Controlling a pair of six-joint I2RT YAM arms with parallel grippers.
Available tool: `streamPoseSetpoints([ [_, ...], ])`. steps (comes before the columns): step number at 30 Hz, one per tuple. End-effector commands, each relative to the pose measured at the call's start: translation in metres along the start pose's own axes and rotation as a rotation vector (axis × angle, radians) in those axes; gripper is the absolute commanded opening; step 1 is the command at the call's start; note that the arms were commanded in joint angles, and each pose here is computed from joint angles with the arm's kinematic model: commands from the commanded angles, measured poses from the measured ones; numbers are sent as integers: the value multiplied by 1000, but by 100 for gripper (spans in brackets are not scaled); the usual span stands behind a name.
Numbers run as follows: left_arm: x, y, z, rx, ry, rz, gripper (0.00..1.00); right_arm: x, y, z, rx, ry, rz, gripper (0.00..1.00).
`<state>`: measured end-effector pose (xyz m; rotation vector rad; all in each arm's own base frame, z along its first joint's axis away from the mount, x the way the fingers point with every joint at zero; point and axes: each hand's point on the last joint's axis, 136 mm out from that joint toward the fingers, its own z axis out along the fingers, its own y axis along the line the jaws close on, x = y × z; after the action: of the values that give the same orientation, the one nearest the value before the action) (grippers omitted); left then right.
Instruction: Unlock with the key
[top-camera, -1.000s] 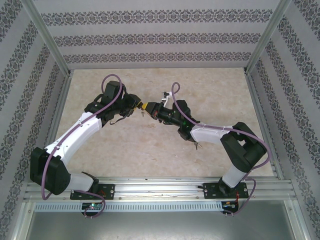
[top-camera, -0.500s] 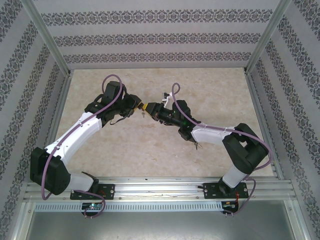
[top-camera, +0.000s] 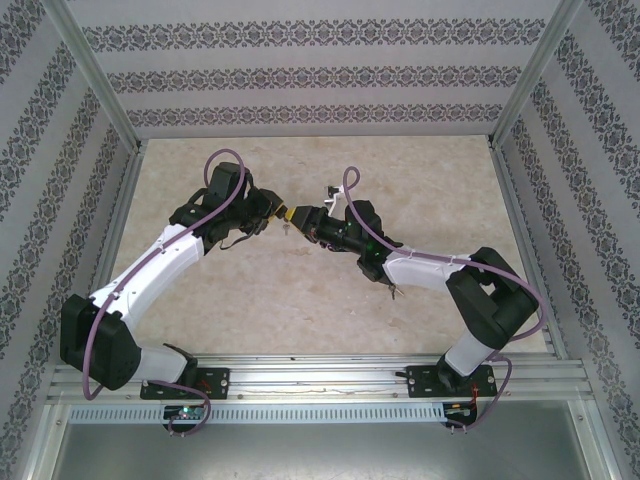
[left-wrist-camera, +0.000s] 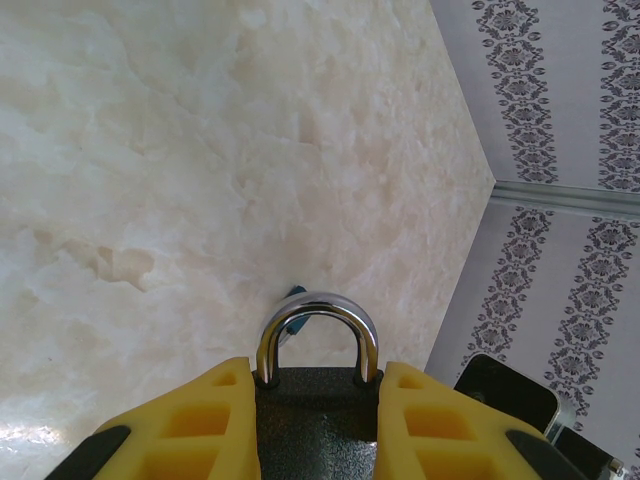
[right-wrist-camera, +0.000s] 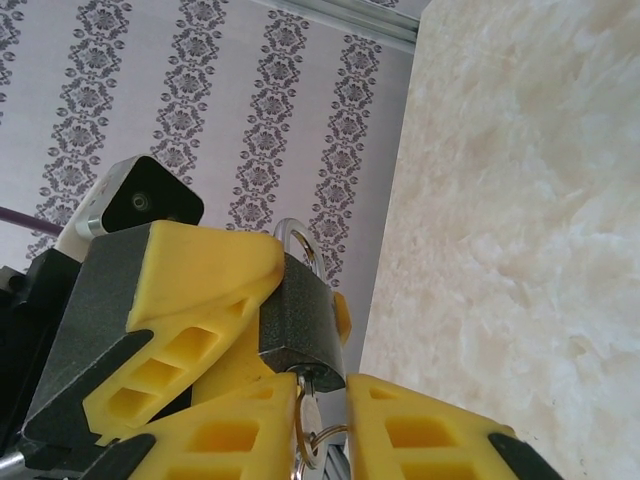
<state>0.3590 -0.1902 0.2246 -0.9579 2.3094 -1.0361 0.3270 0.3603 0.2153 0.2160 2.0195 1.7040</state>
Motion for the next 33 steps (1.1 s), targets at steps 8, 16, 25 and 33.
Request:
streamPoseSetpoints([
  [8,2,-18,-11,73,-7,30,23,10,7,0,-30,37,3,21],
  [16,2,-21,-11,96,-22,46,23,4,7,3,-66,13,97,0],
  [25,1,-33,-14,165,-39,58,22,-4,13,2,-162,-52,286,0],
  [33,7,-35,-12,156,-1,54,23,3,11,2,-33,-26,31,0],
])
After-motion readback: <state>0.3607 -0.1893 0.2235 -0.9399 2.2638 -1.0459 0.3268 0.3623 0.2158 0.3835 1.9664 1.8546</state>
